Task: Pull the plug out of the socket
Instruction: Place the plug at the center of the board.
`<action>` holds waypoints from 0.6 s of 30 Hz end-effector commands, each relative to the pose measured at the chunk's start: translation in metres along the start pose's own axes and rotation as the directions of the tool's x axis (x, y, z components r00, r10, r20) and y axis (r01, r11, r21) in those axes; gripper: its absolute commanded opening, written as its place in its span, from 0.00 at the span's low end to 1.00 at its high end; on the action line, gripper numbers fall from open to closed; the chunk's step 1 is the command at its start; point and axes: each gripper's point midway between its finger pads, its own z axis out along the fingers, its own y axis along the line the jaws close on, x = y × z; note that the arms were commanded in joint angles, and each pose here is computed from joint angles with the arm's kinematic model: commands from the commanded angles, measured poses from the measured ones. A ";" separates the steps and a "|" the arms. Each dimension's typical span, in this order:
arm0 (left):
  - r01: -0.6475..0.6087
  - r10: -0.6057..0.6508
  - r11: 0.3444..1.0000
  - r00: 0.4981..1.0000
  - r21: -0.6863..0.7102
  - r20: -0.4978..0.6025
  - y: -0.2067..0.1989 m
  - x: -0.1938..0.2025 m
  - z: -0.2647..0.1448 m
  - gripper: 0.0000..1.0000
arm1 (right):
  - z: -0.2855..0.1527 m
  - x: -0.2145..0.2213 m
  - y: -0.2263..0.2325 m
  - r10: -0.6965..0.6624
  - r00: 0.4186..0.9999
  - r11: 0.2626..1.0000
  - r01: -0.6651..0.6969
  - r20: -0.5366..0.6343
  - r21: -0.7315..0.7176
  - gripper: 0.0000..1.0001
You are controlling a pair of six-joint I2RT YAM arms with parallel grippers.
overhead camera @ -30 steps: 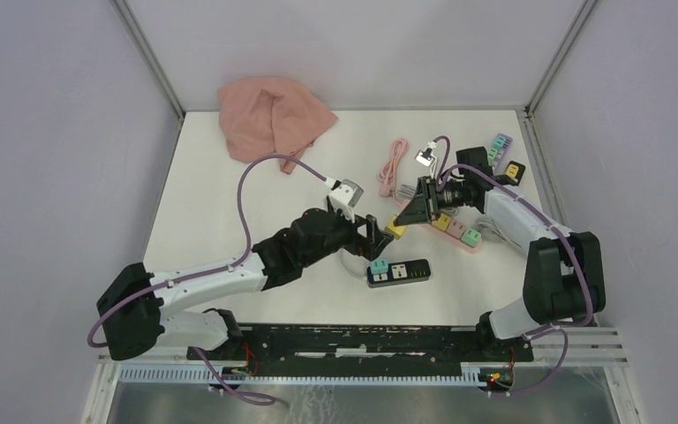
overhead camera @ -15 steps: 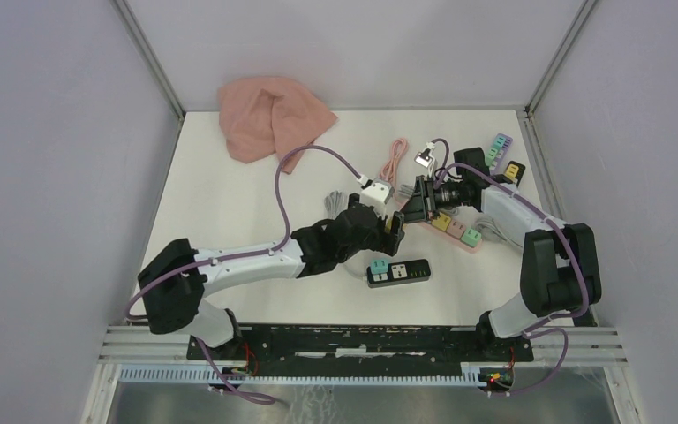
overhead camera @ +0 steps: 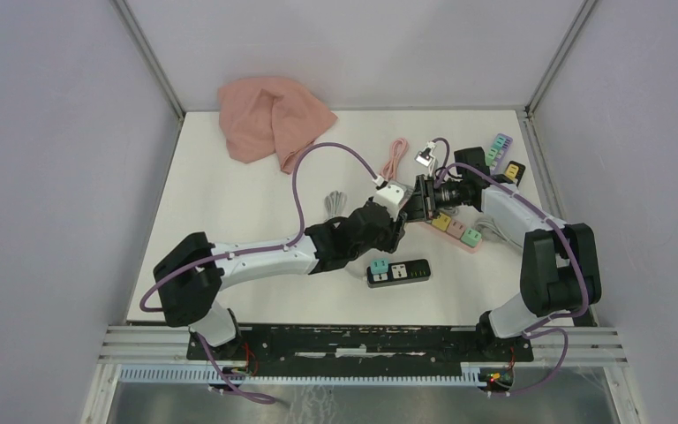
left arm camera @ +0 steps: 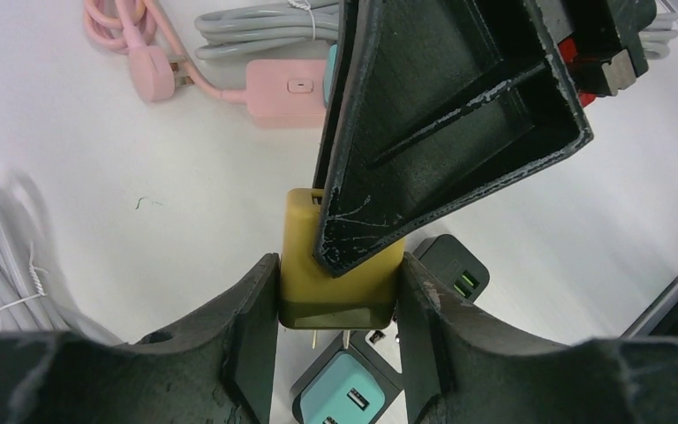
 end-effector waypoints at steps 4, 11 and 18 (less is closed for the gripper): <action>-0.048 0.047 0.999 0.998 0.003 0.044 0.001 -0.018 -0.006 0.03 | -0.004 -0.008 0.011 -0.081 0.997 0.996 0.081 0.014 -0.031 0.57; -0.066 0.067 0.998 0.997 -0.022 0.038 0.024 -0.006 -0.024 0.03 | -0.012 -0.004 0.016 -0.199 0.980 0.980 0.198 -0.018 -0.021 0.74; 0.085 -0.081 0.994 0.995 -0.075 0.050 0.081 0.000 -0.044 0.03 | -0.021 0.006 0.026 -0.364 0.931 0.930 0.362 -0.034 -0.060 0.76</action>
